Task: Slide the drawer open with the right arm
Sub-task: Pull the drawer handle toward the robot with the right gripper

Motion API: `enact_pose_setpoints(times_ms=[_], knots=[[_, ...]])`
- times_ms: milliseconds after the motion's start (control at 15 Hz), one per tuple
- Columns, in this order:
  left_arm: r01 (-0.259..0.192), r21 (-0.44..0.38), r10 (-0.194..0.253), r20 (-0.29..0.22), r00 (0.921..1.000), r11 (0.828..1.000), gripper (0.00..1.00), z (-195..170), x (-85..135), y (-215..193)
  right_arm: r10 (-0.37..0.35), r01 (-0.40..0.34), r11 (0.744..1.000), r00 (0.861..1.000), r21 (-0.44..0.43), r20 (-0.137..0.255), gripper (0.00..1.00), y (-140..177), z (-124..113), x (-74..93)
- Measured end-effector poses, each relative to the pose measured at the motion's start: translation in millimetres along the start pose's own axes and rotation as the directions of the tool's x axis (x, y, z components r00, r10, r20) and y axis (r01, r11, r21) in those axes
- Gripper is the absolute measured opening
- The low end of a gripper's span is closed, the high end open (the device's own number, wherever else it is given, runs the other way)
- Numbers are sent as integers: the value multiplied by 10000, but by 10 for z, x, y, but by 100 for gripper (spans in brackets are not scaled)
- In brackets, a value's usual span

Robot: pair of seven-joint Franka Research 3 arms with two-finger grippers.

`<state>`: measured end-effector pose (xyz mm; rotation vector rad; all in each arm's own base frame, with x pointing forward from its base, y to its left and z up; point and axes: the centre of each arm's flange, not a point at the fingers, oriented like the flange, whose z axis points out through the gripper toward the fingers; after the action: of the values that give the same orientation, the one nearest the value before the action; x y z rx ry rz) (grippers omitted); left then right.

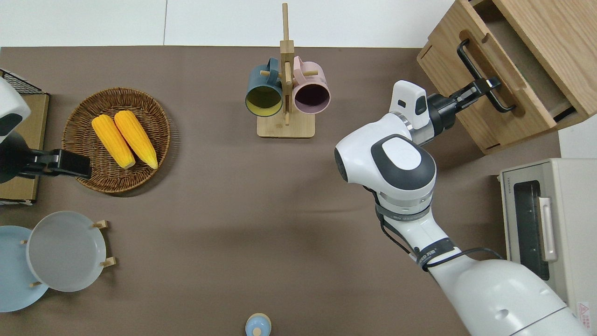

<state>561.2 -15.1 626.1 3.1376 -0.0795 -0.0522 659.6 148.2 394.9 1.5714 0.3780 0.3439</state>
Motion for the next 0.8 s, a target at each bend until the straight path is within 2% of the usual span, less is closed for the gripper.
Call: enact_pose_setpoints(times_ms=[333,800], knots=[[0,0,0,0,10000,10000,100,0,0,0,12,-13,10000,9999,56,155,17,-10,-508,8],[0,0,0,0,10000,10000,100,0,0,0,-37,37,9999,10000,169,38,17,-30,-1400,-36]])
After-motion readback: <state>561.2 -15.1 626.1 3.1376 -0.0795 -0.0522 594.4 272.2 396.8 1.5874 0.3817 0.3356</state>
